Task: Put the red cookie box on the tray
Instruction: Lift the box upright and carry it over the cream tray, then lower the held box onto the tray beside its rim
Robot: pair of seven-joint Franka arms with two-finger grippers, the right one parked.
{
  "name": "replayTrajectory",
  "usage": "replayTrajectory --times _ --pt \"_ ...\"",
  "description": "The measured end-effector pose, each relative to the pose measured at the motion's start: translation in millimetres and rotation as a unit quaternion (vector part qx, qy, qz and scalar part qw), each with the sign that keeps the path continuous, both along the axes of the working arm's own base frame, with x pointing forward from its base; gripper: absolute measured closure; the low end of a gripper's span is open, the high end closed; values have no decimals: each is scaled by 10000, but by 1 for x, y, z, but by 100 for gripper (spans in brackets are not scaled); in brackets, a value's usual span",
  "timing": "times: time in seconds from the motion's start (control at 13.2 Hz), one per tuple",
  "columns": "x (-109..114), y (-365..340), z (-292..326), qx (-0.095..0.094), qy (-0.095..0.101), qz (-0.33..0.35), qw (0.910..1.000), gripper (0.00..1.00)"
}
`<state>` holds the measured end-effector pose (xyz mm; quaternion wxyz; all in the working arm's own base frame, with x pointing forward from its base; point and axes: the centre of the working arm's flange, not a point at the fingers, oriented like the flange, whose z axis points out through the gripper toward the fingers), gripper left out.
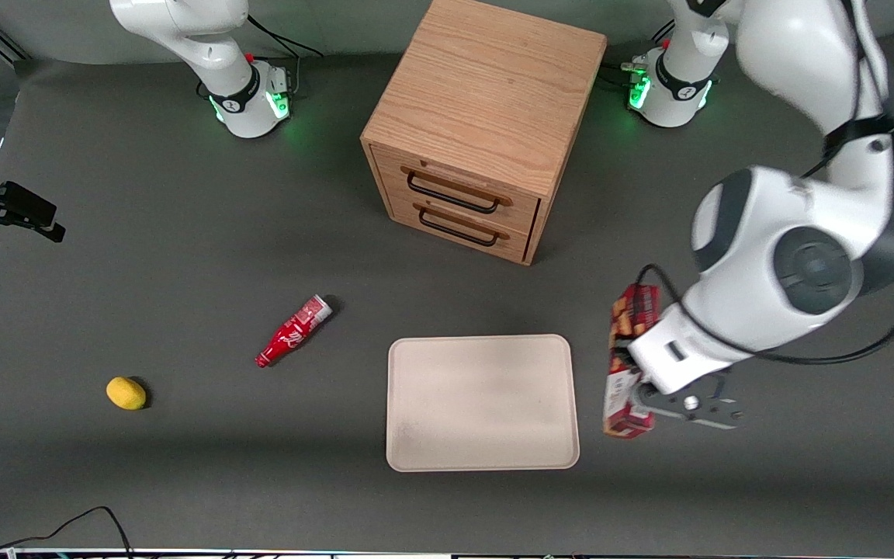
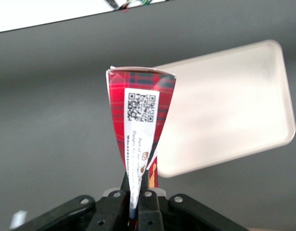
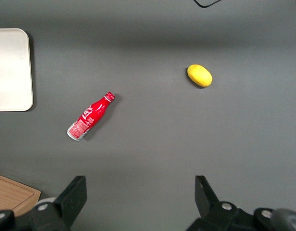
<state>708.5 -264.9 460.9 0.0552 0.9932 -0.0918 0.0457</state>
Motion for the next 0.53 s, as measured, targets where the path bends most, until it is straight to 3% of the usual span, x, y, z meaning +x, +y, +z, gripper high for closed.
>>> replayTrajectory --times 0.3,0.53 --pt "9 -44 -61 -42 -23 248 9997 93" --pt "12 -66 -103 27 -95 405 9991 93"
